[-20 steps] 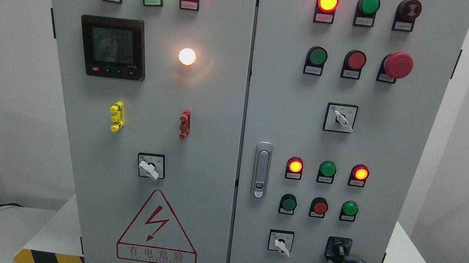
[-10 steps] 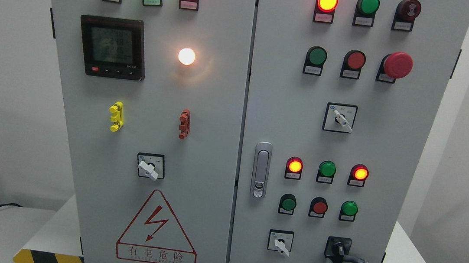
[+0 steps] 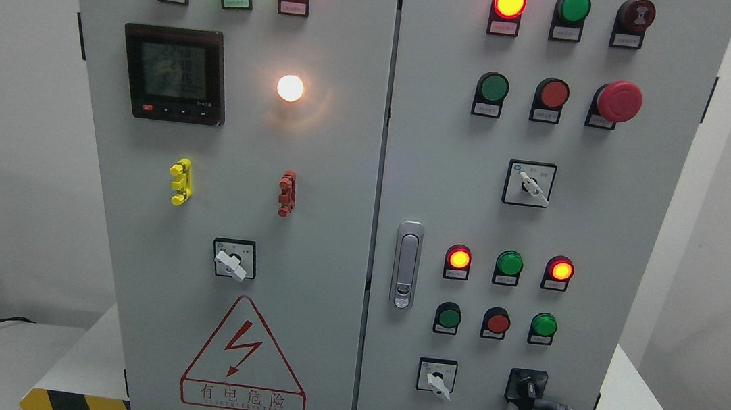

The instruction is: Trip black knob to open circuit

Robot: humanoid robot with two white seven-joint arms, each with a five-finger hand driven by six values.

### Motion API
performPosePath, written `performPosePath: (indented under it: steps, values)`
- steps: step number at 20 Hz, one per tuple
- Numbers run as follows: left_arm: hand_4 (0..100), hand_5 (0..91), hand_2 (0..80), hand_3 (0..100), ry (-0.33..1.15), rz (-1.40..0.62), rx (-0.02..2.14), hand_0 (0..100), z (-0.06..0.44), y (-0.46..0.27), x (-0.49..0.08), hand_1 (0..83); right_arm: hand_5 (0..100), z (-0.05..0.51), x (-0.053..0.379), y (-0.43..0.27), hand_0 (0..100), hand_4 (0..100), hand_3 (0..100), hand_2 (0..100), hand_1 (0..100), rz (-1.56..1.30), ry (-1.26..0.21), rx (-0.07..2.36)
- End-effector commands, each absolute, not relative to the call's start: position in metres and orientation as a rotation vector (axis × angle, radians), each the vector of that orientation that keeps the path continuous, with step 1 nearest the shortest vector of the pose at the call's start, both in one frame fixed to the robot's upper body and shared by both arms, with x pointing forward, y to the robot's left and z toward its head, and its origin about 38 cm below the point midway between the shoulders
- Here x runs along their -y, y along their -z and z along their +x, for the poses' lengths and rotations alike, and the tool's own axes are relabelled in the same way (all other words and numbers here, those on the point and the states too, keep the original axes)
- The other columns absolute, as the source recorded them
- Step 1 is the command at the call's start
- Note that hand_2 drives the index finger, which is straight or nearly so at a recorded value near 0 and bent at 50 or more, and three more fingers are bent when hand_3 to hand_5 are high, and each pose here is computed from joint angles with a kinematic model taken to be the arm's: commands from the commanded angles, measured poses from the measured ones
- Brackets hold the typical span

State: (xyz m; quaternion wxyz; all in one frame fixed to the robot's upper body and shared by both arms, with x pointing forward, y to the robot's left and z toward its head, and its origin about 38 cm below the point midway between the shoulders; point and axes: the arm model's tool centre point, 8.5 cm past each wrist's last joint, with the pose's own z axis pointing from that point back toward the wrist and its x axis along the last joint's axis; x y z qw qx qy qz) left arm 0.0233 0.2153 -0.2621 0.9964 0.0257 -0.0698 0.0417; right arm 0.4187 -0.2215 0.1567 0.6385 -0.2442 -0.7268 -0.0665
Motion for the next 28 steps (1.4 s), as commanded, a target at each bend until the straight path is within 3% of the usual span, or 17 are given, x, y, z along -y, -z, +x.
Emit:
performPosePath:
  steps: [1, 28]
  values:
    - [0, 0.0, 0.0, 0, -0.053, 0.048, 0.141, 12, 0.0236, 0.2621, -0.215, 38.9, 92, 0.4209, 0.2208, -0.1583, 31, 80, 78, 50, 74, -0.557, 0.149, 1.663]
    - [0, 0.0, 0.0, 0, -0.053, 0.047, 0.141, 12, 0.0236, 0.2621, -0.214, 38.9, 91, 0.4245, 0.2215, -0.1556, 40, 80, 79, 52, 77, -0.575, 0.137, 1.648]
